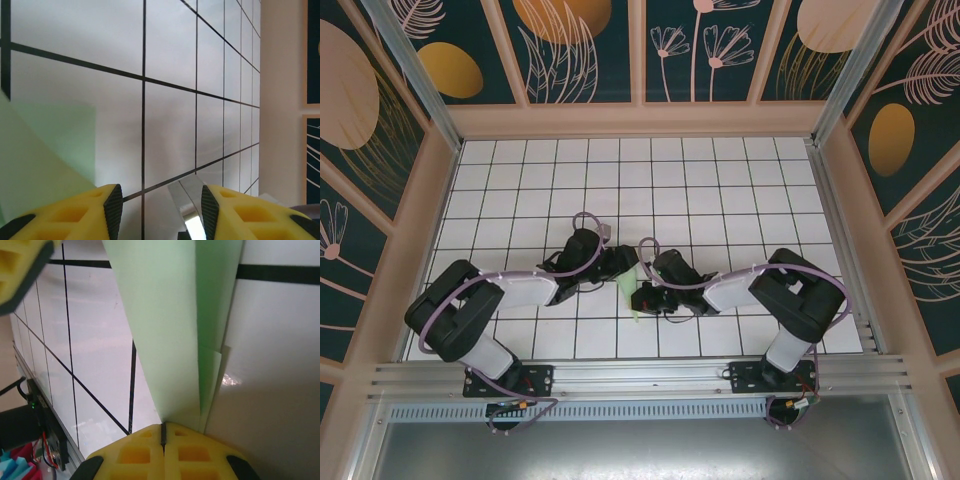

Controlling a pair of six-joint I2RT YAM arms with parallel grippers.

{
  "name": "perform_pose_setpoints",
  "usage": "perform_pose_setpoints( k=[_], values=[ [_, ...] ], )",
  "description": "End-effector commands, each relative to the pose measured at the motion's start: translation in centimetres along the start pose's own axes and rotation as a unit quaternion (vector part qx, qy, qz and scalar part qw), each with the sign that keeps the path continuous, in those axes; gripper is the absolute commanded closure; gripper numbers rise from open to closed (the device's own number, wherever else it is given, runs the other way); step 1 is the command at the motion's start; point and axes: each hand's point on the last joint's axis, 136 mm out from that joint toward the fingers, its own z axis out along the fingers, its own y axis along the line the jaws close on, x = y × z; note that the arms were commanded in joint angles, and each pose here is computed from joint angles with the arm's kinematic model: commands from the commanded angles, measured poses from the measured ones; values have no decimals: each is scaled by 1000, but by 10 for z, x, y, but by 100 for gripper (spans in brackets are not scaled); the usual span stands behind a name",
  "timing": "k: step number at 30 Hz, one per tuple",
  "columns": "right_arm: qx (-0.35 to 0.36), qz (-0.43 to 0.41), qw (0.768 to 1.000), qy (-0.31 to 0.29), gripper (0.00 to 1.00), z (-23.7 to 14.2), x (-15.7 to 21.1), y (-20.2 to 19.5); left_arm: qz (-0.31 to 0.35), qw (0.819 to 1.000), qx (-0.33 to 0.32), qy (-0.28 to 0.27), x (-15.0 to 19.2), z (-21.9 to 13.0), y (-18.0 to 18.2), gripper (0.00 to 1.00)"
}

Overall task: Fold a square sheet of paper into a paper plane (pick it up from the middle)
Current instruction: Fold the wing for the fifth time at the center of the table.

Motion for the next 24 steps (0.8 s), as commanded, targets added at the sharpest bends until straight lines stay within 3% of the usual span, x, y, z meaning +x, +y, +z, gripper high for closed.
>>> perform_pose_setpoints(
  k=[1,6,24],
  values=[
    [73,4,995,69,95,0,33,-44,19,1000,0,1,1,-5,-3,51],
    [75,-8,994,76,95,0,31,-45,19,1000,14,18,7,0,-5,51],
    [82,16,994,67,95,-1,33,-56,-30,997,-69,9,12,15,59,59]
  ],
)
